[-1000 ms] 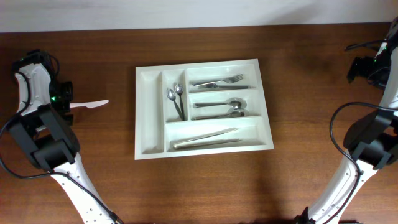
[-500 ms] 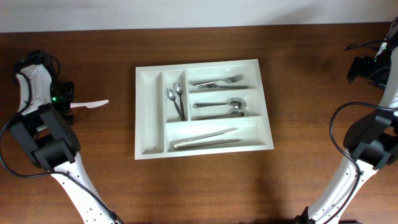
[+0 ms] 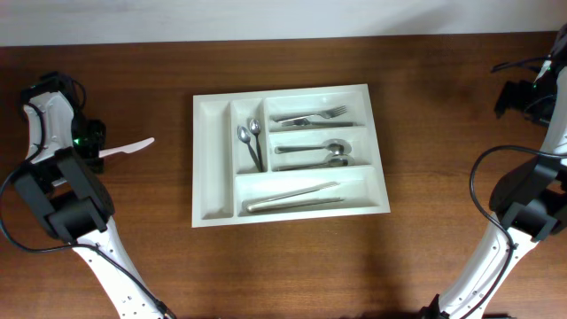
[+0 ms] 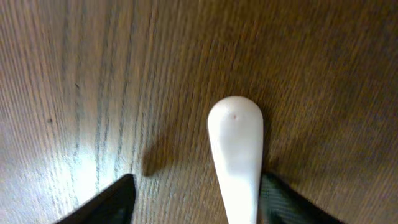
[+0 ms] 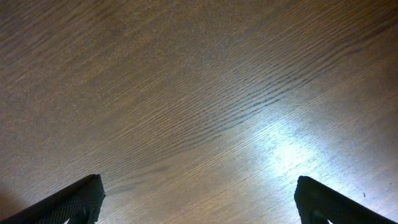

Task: Pack container
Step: 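Move the left gripper over the white plastic knife, then lower the left gripper and close it on the knife handle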

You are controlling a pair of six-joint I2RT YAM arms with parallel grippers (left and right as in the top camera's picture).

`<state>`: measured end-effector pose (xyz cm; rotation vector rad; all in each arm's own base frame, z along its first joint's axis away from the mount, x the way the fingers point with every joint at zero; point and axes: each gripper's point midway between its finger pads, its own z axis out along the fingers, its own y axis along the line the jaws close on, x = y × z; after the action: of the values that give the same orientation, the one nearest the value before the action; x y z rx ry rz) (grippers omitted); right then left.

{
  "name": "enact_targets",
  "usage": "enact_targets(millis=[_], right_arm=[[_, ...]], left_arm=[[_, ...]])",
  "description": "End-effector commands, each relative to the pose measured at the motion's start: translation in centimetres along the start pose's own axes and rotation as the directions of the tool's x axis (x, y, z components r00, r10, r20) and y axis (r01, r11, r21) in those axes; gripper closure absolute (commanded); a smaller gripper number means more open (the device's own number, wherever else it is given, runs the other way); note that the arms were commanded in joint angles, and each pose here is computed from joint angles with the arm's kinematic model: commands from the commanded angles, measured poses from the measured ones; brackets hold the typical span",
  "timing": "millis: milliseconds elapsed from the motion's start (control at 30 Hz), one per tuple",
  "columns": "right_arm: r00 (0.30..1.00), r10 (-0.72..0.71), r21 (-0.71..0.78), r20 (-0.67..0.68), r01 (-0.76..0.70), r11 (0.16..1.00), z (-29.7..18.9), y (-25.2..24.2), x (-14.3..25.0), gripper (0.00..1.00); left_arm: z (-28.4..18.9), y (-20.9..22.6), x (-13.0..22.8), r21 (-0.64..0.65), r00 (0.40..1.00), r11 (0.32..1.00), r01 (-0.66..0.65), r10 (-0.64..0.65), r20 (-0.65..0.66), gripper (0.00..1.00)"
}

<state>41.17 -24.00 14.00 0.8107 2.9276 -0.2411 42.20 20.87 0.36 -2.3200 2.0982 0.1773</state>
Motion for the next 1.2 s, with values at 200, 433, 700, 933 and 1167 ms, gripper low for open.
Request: enact_targets(millis=[200, 433, 700, 933, 1167], right_arm=[[1.000, 0.013, 0.017, -0.005, -0.012, 1.000, 0.3, -0.5, 0.0, 0.01], [1.000, 0.013, 0.017, -0.005, -0.012, 1.000, 0.3, -0.5, 0.0, 0.01], [1.000, 0.013, 0.017, -0.005, -0.012, 1.000, 0.3, -0.5, 0.0, 0.01], [1.000, 0.013, 0.017, -0.005, -0.012, 1.000, 0.3, -0.5, 0.0, 0.01], [1.000, 0.013, 0.017, -0.005, -0.012, 1.000, 0.3, -0.5, 0.0, 0.01]], left_arm=[[1.7, 0.3, -0.8, -0.037, 0.999, 0.999, -0.022, 0.023, 0.030, 0.70], [2.0, -0.2, -0.7, -0.021, 0.997, 0.997, -0.073, 0.074, 0.021, 0.96], [1.2, -2.3, -0.4, 0.065, 0.982, 0.980, -0.189, 0.188, 0.018, 0.98], [0.4, -3.2, -0.2, 0.094, 0.977, 0.972, -0.215, 0.214, 0.024, 0.98], [0.4, -3.3, 0.6, 0.098, 0.970, 0.965, -0.245, 0.245, 0.013, 0.98]])
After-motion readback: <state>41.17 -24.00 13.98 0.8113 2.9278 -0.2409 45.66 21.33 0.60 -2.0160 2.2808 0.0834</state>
